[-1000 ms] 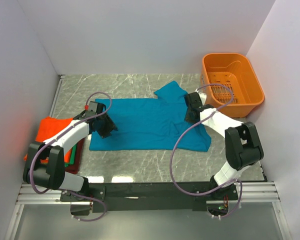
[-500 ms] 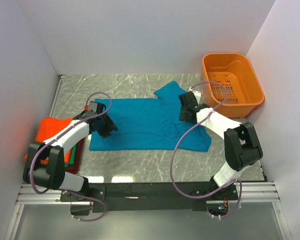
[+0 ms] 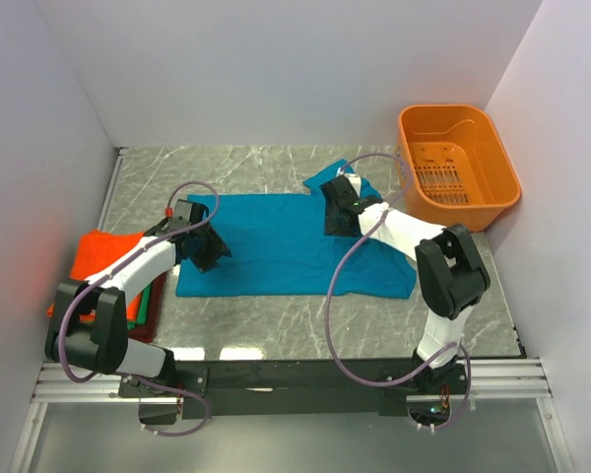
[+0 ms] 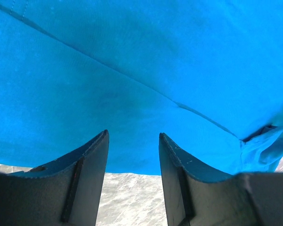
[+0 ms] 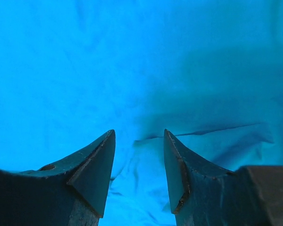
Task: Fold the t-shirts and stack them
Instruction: Fold the tshirt
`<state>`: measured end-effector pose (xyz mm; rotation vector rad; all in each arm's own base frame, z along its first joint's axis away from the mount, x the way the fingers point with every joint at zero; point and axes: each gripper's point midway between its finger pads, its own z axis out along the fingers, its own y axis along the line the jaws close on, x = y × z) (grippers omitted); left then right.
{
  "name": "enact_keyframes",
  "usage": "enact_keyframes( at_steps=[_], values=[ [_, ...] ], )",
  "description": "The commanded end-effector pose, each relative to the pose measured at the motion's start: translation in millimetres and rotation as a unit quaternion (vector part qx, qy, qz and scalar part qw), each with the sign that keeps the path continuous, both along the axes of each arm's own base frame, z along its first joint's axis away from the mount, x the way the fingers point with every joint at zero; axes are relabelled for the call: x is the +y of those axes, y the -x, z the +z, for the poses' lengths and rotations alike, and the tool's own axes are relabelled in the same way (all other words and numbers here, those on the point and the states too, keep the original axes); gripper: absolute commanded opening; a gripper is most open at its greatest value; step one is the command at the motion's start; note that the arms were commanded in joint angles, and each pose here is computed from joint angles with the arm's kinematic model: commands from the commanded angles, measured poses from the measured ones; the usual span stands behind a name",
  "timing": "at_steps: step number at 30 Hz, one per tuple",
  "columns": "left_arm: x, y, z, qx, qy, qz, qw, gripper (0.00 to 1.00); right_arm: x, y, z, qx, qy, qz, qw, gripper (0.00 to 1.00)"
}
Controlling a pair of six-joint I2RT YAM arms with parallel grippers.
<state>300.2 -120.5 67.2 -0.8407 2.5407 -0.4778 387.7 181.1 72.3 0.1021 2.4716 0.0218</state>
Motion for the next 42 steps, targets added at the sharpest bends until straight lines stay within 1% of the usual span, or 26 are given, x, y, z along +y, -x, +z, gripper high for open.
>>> enact_keyframes(
  at_steps=[1,8,9,11,14,15,17,18,21,23,24,31,36,38,41,42],
  values=[
    [-1,-6,17,-0.029,0.003,0.004,1.0,0.52,3,-6,1,0.005,0.011,0.004,1.0,0.52],
    [0,-4,18,-0.029,0.004,0.006,1.0,0.52,8,-1,-15,0.026,0.009,0.013,1.0,0.48],
    [0,-4,17,-0.028,0.004,0.007,1.0,0.52,9,0,-15,0.026,0.009,0.014,1.0,0.45],
    [-1,-5,18,-0.03,0.005,0.008,1.0,0.51,9,1,-17,0.029,0.009,0.015,0.999,0.41],
    [-1,-4,18,-0.03,0.008,0.008,0.999,0.51,8,2,-16,0.029,0.011,0.014,0.999,0.28],
    [-1,-4,18,-0.03,0.007,0.008,0.999,0.51,9,1,-15,0.028,0.008,0.014,0.999,0.22],
    [-2,-4,19,-0.031,0.008,0.007,0.999,0.51,9,2,-14,0.027,0.008,0.016,0.999,0.18],
    [-1,-4,19,-0.03,0.008,0.008,0.999,0.51,9,1,-12,0.025,0.007,0.014,1.0,0.13],
    [0,-2,18,-0.03,0.007,0.009,0.999,0.51,8,1,-4,0.012,0.002,0.011,1.0,0.05],
    [0,-1,18,-0.029,0.006,0.01,1.0,0.51,9,1,0,0.001,-0.005,0.011,1.0,0.05],
    [0,-2,19,-0.031,0.007,0.009,0.999,0.51,11,1,9,-0.013,-0.013,0.01,1.0,0.04],
    [0,1,17,-0.03,0.008,0.01,0.999,0.51,19,4,30,-0.06,-0.034,0.018,0.997,0.03],
    [0,1,16,-0.029,0.007,0.011,0.999,0.51,33,10,19,-0.053,-0.032,0.043,0.997,0.03],
    [0,1,15,-0.028,0.007,0.01,1.0,0.51,35,9,9,-0.039,-0.027,0.046,0.998,0.09],
    [0,2,14,-0.027,0.007,0.009,1.0,0.51,36,7,0,-0.029,-0.016,0.05,0.998,0.28],
    [0,1,14,-0.028,0.006,0.01,1.0,0.51,37,7,-1,-0.027,-0.015,0.053,0.998,0.4]
  ],
)
